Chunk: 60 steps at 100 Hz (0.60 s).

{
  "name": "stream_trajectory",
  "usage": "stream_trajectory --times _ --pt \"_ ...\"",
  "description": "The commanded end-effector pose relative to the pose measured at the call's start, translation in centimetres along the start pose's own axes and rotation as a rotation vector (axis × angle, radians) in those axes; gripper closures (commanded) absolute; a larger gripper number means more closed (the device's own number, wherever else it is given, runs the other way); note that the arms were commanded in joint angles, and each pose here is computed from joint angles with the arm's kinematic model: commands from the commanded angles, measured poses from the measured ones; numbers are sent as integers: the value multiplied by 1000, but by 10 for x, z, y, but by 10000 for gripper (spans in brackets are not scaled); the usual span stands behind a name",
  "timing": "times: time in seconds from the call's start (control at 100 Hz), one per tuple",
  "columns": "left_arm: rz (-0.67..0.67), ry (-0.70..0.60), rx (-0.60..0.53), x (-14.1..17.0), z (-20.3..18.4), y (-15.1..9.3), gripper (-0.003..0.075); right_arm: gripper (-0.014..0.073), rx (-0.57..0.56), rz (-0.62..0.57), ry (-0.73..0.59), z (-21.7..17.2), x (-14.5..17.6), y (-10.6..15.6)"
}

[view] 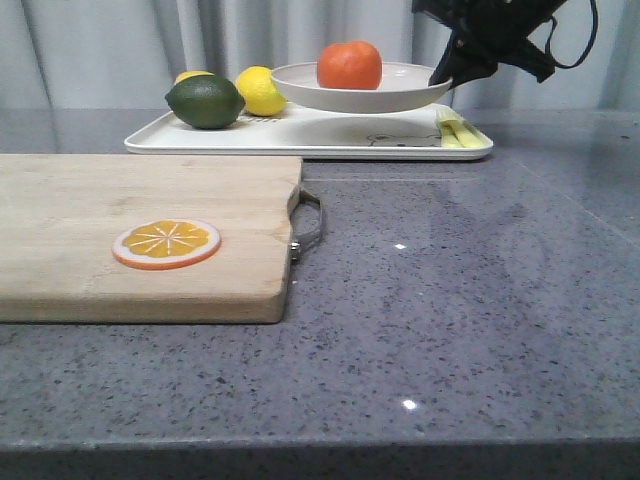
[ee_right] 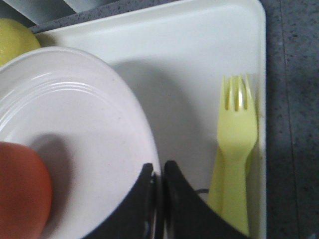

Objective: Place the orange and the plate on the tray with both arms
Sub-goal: 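Lift the plate with the orange and carry it onto the white tray, then open the right gripper to release the plate and lift away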

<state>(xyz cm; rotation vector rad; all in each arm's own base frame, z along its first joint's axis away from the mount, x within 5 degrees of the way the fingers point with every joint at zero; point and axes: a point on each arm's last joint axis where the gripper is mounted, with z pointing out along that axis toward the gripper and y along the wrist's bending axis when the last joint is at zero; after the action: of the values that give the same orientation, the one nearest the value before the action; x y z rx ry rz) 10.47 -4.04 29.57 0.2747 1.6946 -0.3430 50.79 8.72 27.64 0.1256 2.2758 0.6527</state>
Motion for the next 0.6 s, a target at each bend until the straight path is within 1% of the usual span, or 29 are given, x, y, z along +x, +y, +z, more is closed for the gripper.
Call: stream_trajectory --times 0.0,0.13,0.29,0.44,0.59 --pt "-20 -68 -40 -13 -1 3 156 662 -57 -31 -118 -26 -24 25" --pt "-20 -68 -40 -13 -1 3 156 662 -47 -39 -93 -14 -18 22" --pt "-20 -68 -40 -13 -1 3 156 662 -37 -54 -90 -13 -17 21" --pt "-20 -68 -40 -13 -1 3 156 662 -36 -95 -79 -12 -16 21" --pt "-20 -68 -40 -13 -1 3 156 662 -35 -96 -82 -12 -17 21"
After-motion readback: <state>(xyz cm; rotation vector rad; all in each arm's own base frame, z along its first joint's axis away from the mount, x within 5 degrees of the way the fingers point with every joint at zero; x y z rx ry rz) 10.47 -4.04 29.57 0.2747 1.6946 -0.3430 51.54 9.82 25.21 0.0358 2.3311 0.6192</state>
